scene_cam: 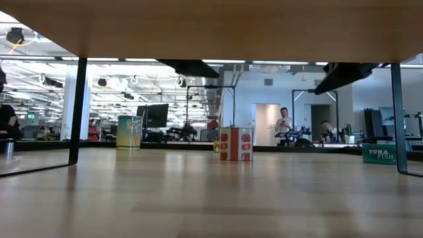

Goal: Pick and place cans onto a shelf
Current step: Put the yellow mushroom can on the shelf

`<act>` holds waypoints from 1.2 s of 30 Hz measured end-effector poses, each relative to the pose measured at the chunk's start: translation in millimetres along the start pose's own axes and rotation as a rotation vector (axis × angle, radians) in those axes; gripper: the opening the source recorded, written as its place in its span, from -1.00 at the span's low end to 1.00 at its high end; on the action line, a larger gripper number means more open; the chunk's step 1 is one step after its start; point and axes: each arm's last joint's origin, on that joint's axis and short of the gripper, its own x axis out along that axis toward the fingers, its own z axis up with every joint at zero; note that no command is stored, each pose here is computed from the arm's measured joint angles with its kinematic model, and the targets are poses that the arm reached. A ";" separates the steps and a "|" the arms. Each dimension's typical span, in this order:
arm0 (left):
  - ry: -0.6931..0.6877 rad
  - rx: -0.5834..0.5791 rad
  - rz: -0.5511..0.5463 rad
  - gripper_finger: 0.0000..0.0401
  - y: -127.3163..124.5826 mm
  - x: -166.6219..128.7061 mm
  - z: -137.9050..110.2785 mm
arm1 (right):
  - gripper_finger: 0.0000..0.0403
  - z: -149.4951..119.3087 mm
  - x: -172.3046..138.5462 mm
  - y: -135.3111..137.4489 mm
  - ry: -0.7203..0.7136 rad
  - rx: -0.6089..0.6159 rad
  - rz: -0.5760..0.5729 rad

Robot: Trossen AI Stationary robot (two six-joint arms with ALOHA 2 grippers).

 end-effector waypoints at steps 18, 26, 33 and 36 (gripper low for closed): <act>-0.242 -0.200 0.148 -0.99 -41.1 -66.0 -38.7 | -0.98 9.9 31.4 -93.4 -0.234 0.118 -0.025; -0.232 -0.209 0.163 -0.99 -41.5 -66.8 -41.2 | -0.98 -1.5 70.7 -133.6 -0.360 0.228 0.024; -0.227 -0.210 0.179 -0.99 -41.0 -66.8 -41.5 | -0.98 -5.7 101.5 -133.2 -0.409 0.326 -0.060; -0.227 -0.211 0.181 -0.99 -41.0 -66.8 -41.6 | -0.98 -1.1 110.7 -135.7 -0.409 0.377 -0.142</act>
